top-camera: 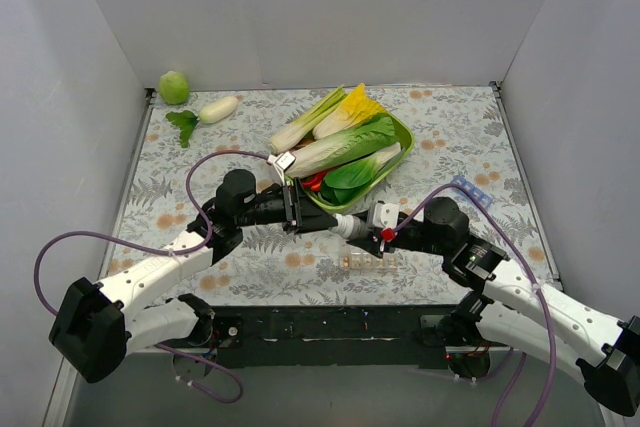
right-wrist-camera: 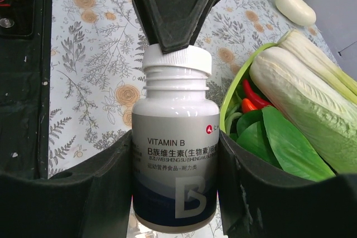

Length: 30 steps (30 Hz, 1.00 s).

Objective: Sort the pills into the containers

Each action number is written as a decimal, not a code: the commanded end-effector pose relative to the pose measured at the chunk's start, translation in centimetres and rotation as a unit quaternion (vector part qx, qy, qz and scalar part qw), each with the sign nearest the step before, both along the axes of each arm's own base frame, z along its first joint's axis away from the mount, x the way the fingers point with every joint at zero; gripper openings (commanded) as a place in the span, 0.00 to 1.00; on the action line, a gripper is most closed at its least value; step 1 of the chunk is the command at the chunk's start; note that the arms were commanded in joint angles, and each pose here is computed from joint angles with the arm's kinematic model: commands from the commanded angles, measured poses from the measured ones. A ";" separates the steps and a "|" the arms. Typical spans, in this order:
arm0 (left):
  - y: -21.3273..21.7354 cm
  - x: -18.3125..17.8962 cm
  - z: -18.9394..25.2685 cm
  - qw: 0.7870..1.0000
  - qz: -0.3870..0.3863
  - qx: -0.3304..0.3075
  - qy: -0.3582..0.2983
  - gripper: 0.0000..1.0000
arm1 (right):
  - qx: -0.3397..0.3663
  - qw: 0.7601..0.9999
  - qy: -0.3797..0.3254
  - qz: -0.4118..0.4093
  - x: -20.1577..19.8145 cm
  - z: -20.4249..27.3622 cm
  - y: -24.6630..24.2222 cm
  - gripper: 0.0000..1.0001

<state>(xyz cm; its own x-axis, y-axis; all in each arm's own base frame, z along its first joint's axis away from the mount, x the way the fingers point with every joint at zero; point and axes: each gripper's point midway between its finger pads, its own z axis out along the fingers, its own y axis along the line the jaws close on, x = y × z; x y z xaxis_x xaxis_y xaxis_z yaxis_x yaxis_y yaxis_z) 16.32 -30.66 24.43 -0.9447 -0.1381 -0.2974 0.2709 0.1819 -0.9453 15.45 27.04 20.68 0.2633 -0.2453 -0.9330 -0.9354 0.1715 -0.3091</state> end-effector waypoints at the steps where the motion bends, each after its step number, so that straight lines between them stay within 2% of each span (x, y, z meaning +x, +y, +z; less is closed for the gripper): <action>1: -0.4 -0.6 1.0 1.000 -0.013 -0.018 -0.016 0.27 | 0.023 1.000 -0.014 -0.007 0.6 2.8 0.4 0.02; 13: -2.1 0.2 0.9 0.999 0.022 0.038 -0.022 0.23 | 0.024 0.999 0.014 -0.020 0.9 3.2 0.6 0.01; 18: -2.4 -0.8 0.0 0.998 -0.015 0.053 -0.019 0.23 | 0.025 0.999 0.020 0.008 -0.1 3.4 0.9 0.01; 23: -2.5 -2.5 -0.6 0.996 -0.073 0.047 -0.020 0.22 | 0.063 0.997 0.034 0.023 -0.9 5.4 1.2 0.01; 30: -2.1 -4.7 0.9 0.987 -0.143 0.015 -0.075 0.21 | 0.118 0.987 0.102 0.049 -2.4 7.9 1.4 0.01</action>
<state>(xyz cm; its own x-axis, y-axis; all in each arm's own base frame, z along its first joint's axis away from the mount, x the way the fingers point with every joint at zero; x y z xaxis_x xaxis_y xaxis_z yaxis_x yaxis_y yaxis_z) 15.53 -32.32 22.45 -0.9395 -0.0327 -0.3411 0.3186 0.2835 -0.9045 14.13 26.30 18.87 -0.0097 -0.2898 -0.9570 -0.9790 0.1975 -0.0499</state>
